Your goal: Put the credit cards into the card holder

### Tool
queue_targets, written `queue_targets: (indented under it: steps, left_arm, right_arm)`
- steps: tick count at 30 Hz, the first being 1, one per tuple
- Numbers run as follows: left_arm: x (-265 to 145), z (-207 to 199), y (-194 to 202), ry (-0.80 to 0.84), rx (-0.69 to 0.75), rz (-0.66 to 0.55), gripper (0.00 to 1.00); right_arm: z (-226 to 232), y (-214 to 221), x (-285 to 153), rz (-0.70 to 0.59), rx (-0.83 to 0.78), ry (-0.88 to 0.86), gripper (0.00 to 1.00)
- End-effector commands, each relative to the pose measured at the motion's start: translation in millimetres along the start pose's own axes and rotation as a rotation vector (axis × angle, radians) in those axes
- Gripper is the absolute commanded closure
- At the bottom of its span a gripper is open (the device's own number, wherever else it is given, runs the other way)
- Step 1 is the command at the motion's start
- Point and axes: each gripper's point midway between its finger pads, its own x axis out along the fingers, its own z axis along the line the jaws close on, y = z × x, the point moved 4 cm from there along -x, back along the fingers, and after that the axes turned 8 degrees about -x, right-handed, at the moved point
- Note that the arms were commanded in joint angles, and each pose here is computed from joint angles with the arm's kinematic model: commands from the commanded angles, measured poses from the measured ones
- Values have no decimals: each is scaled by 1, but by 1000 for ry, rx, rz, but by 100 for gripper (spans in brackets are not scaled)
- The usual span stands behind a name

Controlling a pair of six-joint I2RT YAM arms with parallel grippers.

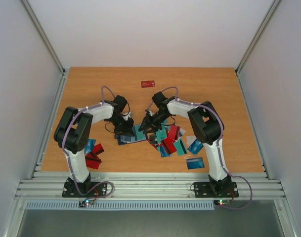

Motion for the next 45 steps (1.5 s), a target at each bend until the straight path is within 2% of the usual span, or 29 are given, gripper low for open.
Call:
queue_targets:
  steps: [1, 7, 13, 16, 20, 23, 26, 32, 45]
  left_arm:
    - [16, 11, 0, -32, -8, 15, 100]
    - [14, 10, -1, -23, -12, 10, 100]
    - [2, -1, 0, 7, -4, -15, 100]
    - [-8, -6, 2, 15, 3, -33, 96]
    - [-27, -15, 6, 21, 18, -70, 85]
    - [-43, -20, 8, 11, 31, -98, 73]
    - [-58, -24, 10, 6, 38, -125, 68]
    - [-78, -10, 13, -56, 41, -179, 67]
    - [-69, 71, -1, -320, -36, -223, 75]
  right_arm:
    - [13, -1, 6, 21, -43, -25, 69]
    - [15, 0, 10, 36, -48, -13, 78]
    - [13, 3, 13, 50, -54, 37, 92]
    - [16, 1, 11, 51, -65, 71, 98]
    - [15, 2, 5, 63, -83, 144, 99]
    - [15, 2, 0, 62, -87, 200, 99]
    - [15, 3, -6, 64, -86, 248, 99]
    - [17, 4, -17, 73, -94, 341, 99]
    - [26, 9, -4, 164, -170, 599, 99]
